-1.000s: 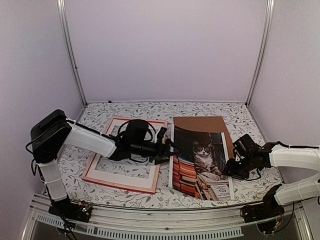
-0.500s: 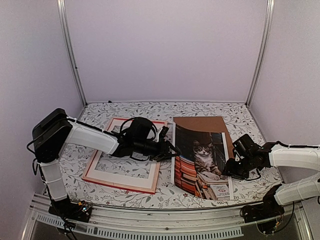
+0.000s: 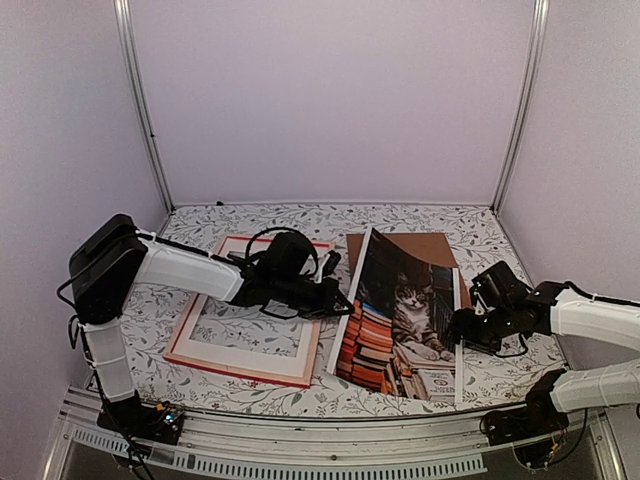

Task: Put the photo into the frame
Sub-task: Pick up the photo from the backboard.

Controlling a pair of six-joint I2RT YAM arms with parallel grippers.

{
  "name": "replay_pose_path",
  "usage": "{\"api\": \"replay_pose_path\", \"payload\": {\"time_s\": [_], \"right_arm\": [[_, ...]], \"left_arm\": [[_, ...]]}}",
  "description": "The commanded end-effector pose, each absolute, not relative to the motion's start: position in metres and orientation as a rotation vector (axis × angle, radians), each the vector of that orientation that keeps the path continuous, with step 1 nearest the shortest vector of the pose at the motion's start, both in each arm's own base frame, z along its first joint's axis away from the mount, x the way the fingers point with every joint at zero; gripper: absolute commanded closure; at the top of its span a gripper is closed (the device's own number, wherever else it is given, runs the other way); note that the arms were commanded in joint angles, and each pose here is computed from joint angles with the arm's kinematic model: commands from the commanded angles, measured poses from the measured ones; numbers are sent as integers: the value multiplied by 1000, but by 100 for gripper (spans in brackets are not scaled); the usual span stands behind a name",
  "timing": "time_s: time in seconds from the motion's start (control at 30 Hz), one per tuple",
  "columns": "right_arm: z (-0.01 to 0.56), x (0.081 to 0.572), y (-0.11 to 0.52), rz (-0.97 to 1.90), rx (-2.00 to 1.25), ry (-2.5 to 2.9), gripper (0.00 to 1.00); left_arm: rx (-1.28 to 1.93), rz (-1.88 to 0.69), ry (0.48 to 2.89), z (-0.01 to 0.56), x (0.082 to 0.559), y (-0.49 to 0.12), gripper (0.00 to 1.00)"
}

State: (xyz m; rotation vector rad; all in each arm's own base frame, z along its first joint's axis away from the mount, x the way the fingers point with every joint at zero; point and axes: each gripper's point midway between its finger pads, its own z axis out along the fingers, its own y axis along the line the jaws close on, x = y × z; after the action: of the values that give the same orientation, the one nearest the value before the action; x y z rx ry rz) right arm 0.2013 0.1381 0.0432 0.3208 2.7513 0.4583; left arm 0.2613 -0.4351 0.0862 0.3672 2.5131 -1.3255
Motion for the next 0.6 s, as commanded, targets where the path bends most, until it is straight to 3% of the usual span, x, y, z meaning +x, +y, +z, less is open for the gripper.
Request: {"api": "replay_pose_path", "payload": {"time_s": [0.0, 0.23, 0.57], "right_arm": [[77, 220, 136, 405, 282, 2660, 29], [126, 242, 135, 349, 235, 2576, 24], [180, 278, 159, 390, 119, 2466, 22]], "left_arm": [[487, -1200, 2443, 120, 274, -430, 100], [587, -979, 2371, 179, 289, -397, 100], [546, -574, 2308, 279, 306, -303, 100]]}}
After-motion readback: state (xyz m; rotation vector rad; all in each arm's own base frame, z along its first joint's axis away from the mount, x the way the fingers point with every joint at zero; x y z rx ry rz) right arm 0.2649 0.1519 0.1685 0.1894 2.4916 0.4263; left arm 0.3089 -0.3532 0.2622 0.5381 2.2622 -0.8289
